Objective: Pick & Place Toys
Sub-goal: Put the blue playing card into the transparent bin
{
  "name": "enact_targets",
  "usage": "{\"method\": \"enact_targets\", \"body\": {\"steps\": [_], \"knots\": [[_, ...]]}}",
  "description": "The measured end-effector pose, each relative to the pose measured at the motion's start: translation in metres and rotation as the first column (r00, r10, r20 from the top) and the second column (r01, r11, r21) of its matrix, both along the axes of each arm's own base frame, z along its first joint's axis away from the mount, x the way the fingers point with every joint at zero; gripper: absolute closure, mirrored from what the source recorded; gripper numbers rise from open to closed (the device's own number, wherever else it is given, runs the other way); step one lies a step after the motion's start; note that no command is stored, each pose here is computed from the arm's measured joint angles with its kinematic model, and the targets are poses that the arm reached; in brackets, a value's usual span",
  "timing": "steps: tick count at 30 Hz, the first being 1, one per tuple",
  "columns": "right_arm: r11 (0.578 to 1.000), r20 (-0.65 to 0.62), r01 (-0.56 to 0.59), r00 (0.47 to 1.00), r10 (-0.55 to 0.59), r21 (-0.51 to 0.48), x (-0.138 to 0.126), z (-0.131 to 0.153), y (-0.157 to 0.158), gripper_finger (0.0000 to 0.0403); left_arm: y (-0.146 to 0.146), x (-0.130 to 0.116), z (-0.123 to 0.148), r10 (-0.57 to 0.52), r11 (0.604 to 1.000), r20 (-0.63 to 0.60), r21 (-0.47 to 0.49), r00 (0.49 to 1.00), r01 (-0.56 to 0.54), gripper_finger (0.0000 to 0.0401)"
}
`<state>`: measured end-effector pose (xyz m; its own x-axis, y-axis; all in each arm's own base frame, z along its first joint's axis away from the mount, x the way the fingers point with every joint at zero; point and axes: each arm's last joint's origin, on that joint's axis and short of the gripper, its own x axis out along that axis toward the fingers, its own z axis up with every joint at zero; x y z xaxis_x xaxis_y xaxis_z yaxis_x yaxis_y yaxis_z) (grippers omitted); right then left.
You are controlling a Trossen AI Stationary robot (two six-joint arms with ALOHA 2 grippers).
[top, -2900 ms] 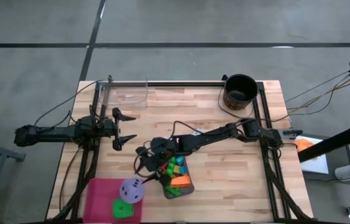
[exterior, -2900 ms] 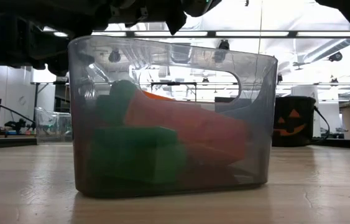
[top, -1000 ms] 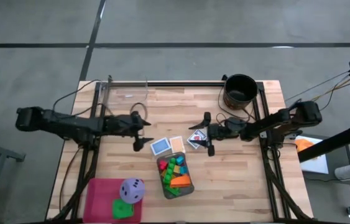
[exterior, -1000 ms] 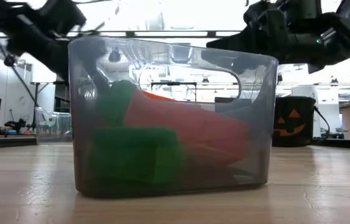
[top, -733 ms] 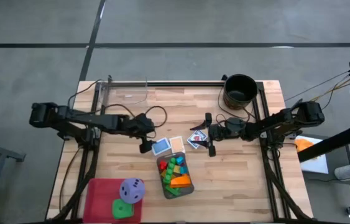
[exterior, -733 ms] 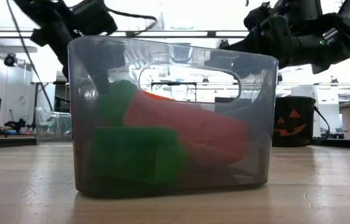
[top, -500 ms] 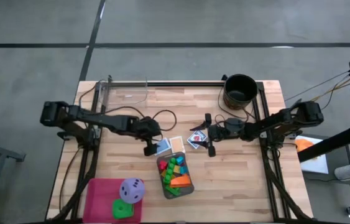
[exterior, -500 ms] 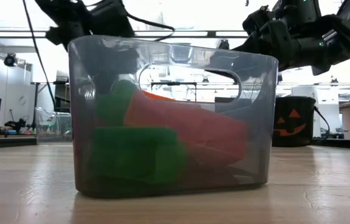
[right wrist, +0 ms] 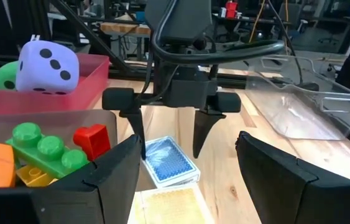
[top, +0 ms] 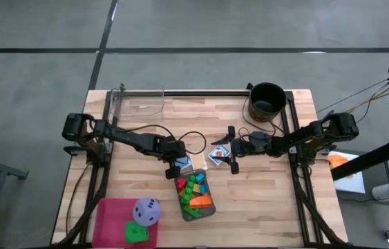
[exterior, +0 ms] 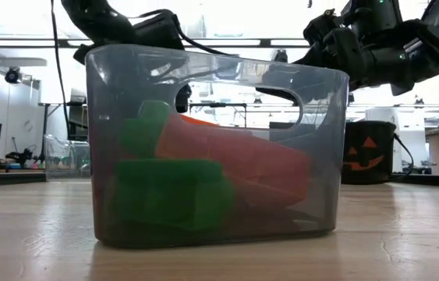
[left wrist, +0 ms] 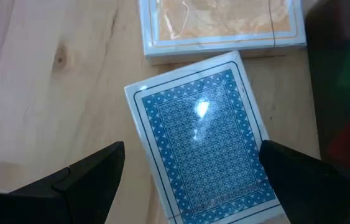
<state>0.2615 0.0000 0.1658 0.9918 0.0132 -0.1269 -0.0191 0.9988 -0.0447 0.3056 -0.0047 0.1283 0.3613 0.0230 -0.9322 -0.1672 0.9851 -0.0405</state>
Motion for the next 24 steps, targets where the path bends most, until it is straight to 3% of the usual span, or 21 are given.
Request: {"method": "enact_targets", "body": {"steps": [3, 8, 11, 14, 24], "knots": [[1.000, 0.000, 0.001, 1.000, -0.001, 0.008, 0.000, 0.000, 0.000, 0.0141, 0.000, 0.001, -0.002, 0.006, 1.000, -0.005, 0.015, 1.000, -0.006, 0.0019], [1.000, 0.000, 0.005, 1.000, -0.005, 0.009, 0.000, 0.000, 0.000, 0.0141, 0.009, -0.002, 0.002, 0.084, 0.987, -0.001, 0.139, 0.996, -0.083, 0.0022], [1.000, 0.000, 0.016, 1.000, -0.016, 0.008, 0.000, 0.000, 0.000, 0.0141, 0.023, -0.005, 0.006, 0.182, 0.939, 0.024, 0.293, 0.983, -0.181, 0.0036], [1.000, -0.002, 0.023, 1.000, -0.023, 0.008, 0.000, 0.000, -0.001, 0.0141, 0.034, -0.009, 0.008, 0.240, 0.894, 0.033, 0.382, 0.970, -0.234, 0.0056], [1.000, -0.008, 0.024, 1.000, -0.024, 0.014, 0.000, -0.001, -0.001, 0.0141, 0.048, -0.010, 0.009, 0.277, 0.887, 0.041, 0.372, 0.960, -0.272, 0.0110]]}}
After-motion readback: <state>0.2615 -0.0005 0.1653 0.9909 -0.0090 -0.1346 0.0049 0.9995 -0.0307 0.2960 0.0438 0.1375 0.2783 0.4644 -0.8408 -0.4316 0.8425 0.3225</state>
